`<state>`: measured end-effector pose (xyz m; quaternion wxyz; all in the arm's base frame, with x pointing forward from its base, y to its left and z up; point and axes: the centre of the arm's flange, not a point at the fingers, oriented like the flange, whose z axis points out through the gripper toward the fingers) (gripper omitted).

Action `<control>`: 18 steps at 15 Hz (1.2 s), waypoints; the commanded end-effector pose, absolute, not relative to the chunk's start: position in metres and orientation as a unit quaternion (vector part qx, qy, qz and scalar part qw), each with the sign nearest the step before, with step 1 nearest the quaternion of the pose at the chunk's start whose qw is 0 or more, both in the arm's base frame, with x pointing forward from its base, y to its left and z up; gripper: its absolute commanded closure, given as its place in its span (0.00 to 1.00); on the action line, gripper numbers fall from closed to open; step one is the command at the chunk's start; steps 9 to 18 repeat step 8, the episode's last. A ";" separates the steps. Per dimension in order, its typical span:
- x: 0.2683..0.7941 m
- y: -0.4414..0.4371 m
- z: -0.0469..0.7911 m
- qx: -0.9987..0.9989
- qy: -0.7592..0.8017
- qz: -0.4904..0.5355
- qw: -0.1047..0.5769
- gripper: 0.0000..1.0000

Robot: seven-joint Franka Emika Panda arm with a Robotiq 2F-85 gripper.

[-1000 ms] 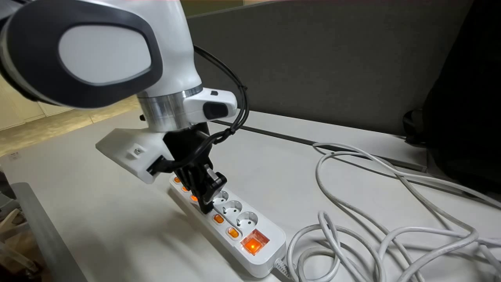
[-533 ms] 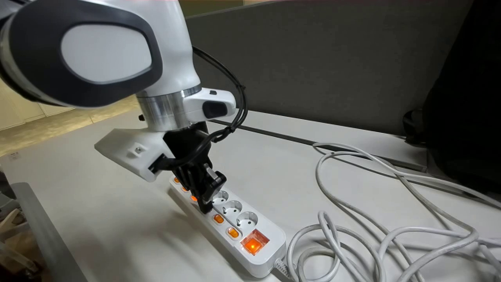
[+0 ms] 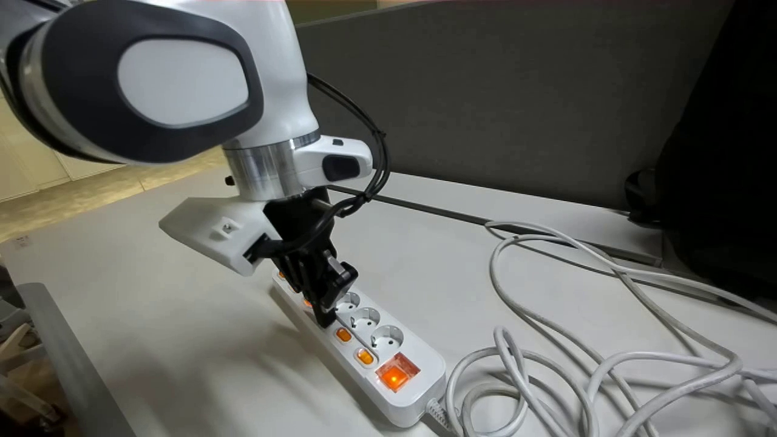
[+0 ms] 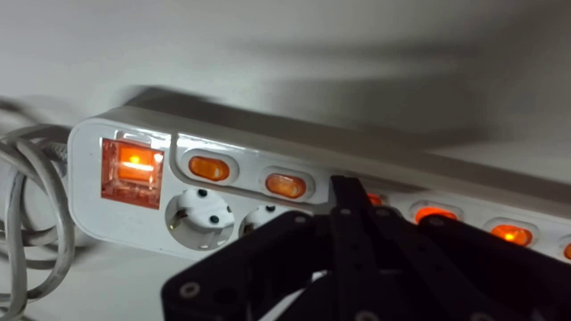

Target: Turn off the middle switch in the extension cord

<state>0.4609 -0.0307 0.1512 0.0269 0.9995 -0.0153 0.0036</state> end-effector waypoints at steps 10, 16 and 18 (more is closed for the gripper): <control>0.497 -0.034 0.121 0.997 -0.058 -0.021 0.035 1.00; 0.497 -0.034 0.121 0.997 -0.058 -0.021 0.035 1.00; 0.497 -0.034 0.121 0.997 -0.058 -0.021 0.035 1.00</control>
